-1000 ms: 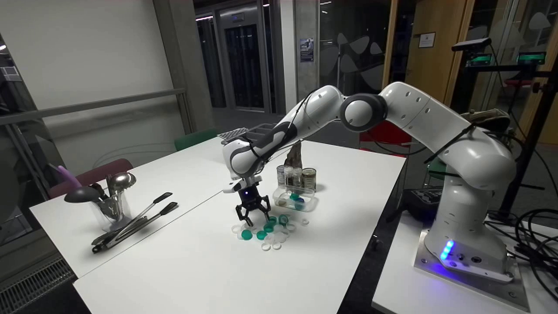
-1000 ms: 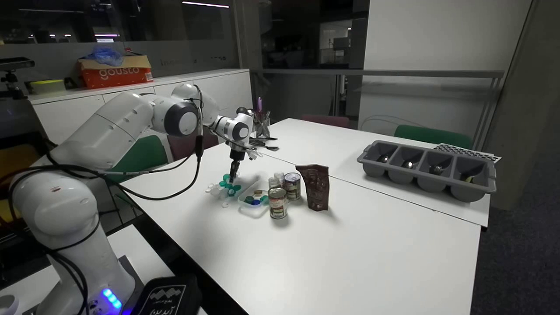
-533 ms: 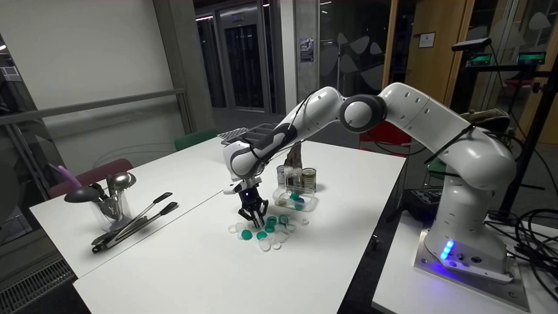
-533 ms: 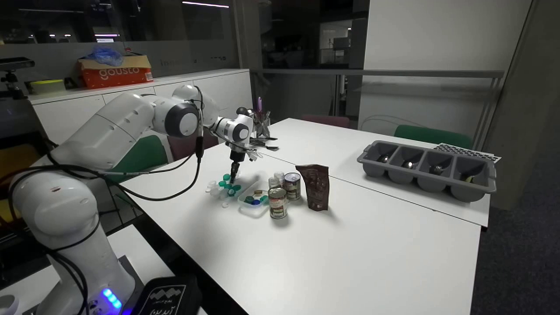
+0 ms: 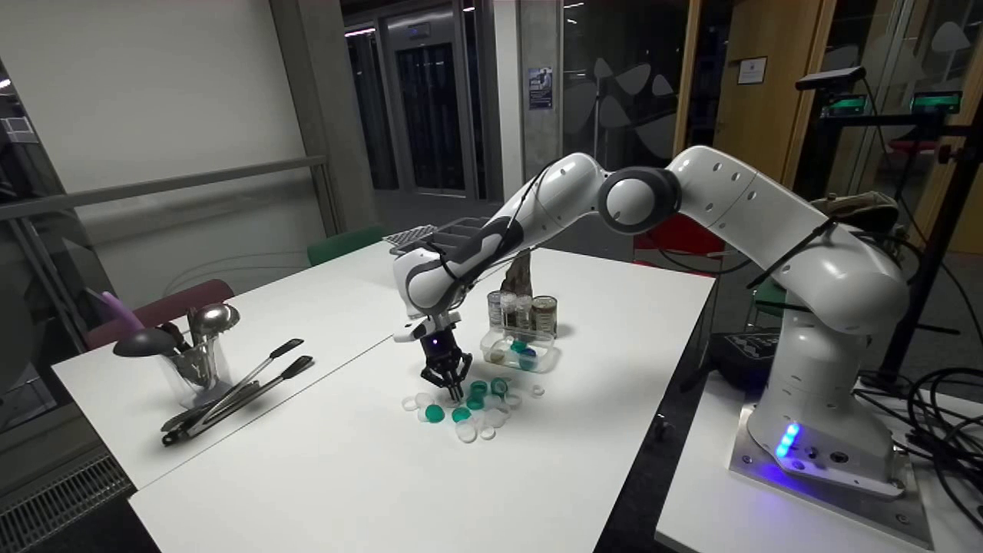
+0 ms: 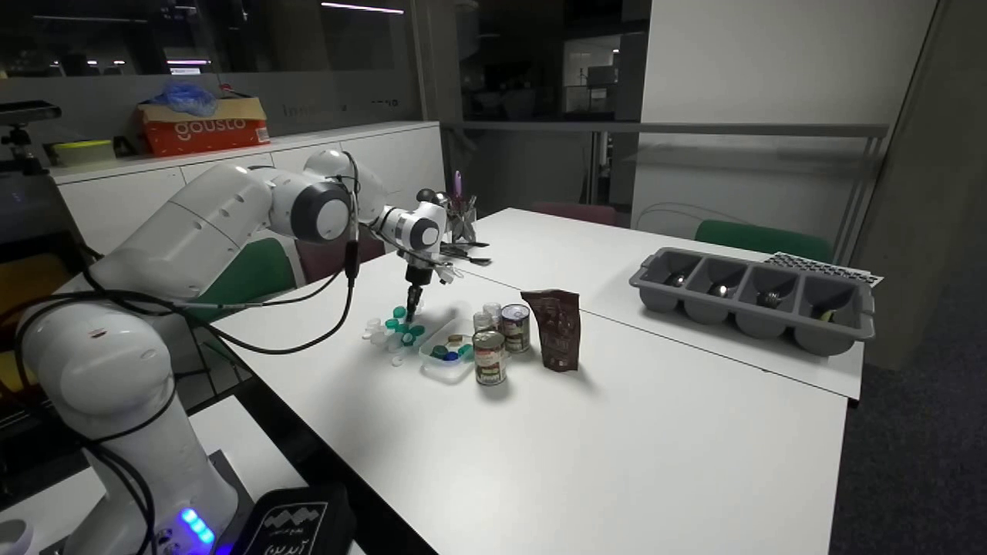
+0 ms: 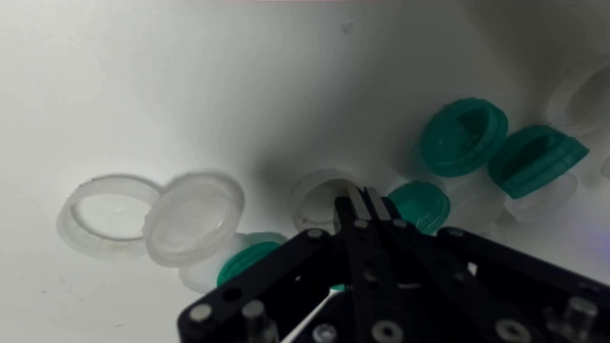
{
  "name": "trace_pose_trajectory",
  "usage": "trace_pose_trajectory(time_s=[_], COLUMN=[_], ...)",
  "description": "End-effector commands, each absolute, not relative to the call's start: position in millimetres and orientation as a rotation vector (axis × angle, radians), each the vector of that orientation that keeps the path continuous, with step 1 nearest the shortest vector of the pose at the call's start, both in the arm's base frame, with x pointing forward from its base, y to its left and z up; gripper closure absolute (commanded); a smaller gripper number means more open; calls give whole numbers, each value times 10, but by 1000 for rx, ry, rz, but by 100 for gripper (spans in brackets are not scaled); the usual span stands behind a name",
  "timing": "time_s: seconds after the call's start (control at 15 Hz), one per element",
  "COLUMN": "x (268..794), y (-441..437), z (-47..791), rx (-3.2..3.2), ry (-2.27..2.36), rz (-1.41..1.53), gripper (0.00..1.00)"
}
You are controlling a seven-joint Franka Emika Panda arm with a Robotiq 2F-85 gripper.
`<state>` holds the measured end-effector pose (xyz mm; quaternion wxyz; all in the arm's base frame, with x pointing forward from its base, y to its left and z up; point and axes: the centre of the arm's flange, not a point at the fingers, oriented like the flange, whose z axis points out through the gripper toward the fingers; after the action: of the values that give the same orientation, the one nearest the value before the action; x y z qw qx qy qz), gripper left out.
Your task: Put one of the clear discs on the table in the lunchbox
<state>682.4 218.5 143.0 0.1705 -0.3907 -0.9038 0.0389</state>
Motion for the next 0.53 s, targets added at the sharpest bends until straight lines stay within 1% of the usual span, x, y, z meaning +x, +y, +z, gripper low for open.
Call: trace_pose_trajectory(time_s=[0.0, 0.47], x=[6685, 6396], y=[2236, 2358], z=[1561, 1826], rx=[-1165, -1390], ry=[-2566, -2553], rz=[21, -156], gripper=[99, 99])
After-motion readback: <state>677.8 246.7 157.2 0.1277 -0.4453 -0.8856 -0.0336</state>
